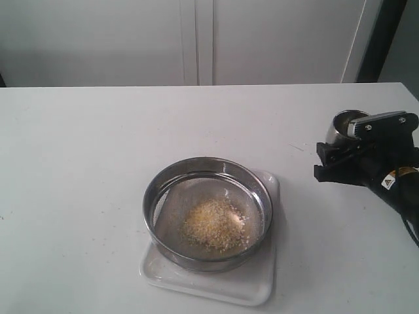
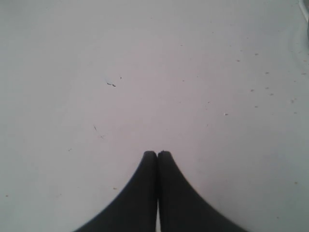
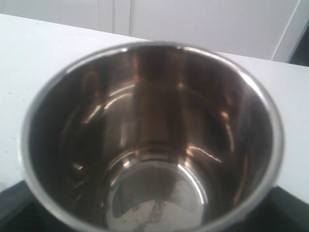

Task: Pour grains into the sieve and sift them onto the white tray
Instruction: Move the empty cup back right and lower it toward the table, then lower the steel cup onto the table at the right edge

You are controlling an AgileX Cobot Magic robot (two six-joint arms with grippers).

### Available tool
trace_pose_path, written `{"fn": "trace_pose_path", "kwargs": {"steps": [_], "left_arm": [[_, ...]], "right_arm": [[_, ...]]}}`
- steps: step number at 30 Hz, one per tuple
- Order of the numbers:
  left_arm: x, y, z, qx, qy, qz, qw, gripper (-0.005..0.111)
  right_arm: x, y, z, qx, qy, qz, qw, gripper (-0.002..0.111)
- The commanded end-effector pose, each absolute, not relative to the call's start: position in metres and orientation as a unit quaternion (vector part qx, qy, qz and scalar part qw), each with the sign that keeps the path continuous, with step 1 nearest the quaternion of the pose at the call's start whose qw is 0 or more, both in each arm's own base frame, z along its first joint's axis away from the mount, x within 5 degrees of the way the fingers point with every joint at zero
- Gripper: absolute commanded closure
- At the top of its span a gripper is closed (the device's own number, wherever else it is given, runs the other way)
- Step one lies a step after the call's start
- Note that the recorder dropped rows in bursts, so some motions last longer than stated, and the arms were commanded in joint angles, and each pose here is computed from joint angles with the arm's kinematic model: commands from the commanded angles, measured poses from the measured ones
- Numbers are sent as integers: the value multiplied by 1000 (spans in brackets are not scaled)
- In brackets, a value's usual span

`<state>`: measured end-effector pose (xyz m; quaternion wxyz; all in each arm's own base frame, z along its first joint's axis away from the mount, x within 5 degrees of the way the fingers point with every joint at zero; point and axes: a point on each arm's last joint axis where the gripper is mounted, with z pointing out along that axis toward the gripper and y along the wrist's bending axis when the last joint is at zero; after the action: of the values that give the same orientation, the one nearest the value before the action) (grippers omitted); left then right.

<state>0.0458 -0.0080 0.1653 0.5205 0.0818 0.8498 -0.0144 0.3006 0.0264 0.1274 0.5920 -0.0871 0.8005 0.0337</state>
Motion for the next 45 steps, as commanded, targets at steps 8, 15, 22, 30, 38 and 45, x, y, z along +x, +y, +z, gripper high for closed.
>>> {"fn": "trace_pose_path", "kwargs": {"steps": [8,15,22,30,38,45], "left_arm": [[46,-8,164,78,849,-20,522,107],[46,-8,164,78,849,-20,522,107],[46,-8,164,78,849,-20,522,107],[46,-8,164,78,849,-20,522,107],[46,-8,164,78,849,-20,522,107],[46,-8,164,78,849,-20,522,107]], "right_arm": [[312,-10,96,-35,811,7,583,108],[311,-7,85,-54,814,19,579,108],[309,-12,72,-37,829,1,559,108],[308,-19,69,3,837,-18,547,108],[308,-18,68,2,840,-17,543,91],[307,-15,66,-21,846,-7,532,40]]}}
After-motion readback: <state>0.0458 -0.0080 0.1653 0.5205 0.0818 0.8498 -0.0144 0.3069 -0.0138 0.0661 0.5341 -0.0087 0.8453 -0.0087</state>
